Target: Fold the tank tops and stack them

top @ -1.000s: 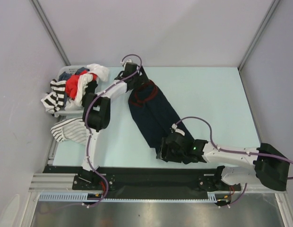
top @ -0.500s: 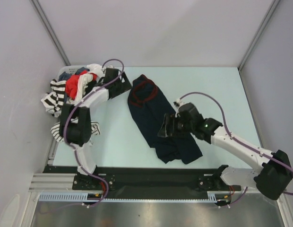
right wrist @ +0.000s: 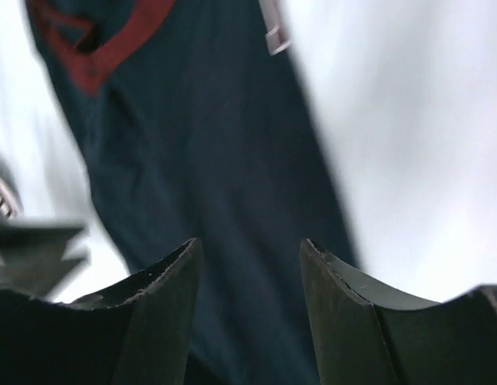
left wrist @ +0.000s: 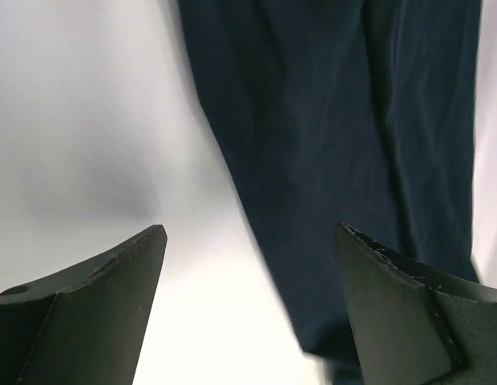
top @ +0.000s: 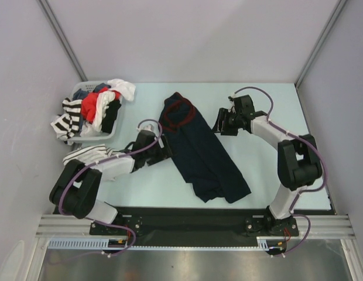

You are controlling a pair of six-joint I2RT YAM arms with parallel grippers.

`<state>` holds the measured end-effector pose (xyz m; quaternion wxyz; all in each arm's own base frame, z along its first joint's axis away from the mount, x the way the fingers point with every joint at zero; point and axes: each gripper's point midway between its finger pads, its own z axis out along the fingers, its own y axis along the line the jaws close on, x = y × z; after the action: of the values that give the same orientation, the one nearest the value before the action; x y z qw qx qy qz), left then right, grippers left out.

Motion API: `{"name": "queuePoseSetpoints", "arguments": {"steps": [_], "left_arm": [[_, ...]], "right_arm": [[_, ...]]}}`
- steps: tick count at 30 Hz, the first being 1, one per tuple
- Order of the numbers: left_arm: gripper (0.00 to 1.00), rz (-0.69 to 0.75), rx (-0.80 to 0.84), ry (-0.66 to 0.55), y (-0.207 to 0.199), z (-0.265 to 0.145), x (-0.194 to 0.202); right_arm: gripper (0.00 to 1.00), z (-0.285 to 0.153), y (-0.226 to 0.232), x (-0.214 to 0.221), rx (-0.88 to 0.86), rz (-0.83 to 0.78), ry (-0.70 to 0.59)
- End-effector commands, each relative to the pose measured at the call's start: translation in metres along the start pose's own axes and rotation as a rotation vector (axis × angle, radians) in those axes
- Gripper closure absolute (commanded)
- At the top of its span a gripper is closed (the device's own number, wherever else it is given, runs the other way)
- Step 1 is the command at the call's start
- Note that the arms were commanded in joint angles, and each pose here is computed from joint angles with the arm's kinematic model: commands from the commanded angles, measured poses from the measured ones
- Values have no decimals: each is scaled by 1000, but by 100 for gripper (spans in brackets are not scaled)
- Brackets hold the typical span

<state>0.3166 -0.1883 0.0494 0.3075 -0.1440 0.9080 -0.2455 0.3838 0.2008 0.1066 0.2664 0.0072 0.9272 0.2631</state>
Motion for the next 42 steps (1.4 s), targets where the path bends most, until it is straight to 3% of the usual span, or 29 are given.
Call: {"name": "queuePoseSetpoints", "arguments": {"steps": [1, 6, 10, 20, 27, 31, 34, 36, 40, 42], "left_arm": [[10, -24, 146, -101, -45, -16, -9], [17, -31, 115, -92, -35, -8, 0], [34, -29, 113, -80, -37, 4, 0], [46, -46, -2, -55, -16, 29, 6], [75, -22, -65, -60, -3, 38, 1], [76, -15, -89, -63, 1, 44, -8], [78, -18, -82, -68, -2, 50, -17], [85, -19, -103, -55, 5, 57, -18], [100, -27, -99, -37, 5, 73, -29], [100, -18, -98, -25, 5, 78, -35]], "right_arm": [[43, 15, 0, -39, -70, -38, -55], [44, 44, -17, -41, -19, -87, -15], [49, 73, -37, -31, 0, -69, 43], [57, 93, -50, -27, -34, -10, 58], [60, 106, -43, -23, -86, -4, 75], [63, 109, -42, -20, -100, 5, 92], [76, 111, -40, -18, -114, 12, 98], [98, 111, -40, -18, -117, 12, 99], [100, 109, -51, -24, -89, 74, 79], [100, 105, -59, -29, -86, 102, 45]]}}
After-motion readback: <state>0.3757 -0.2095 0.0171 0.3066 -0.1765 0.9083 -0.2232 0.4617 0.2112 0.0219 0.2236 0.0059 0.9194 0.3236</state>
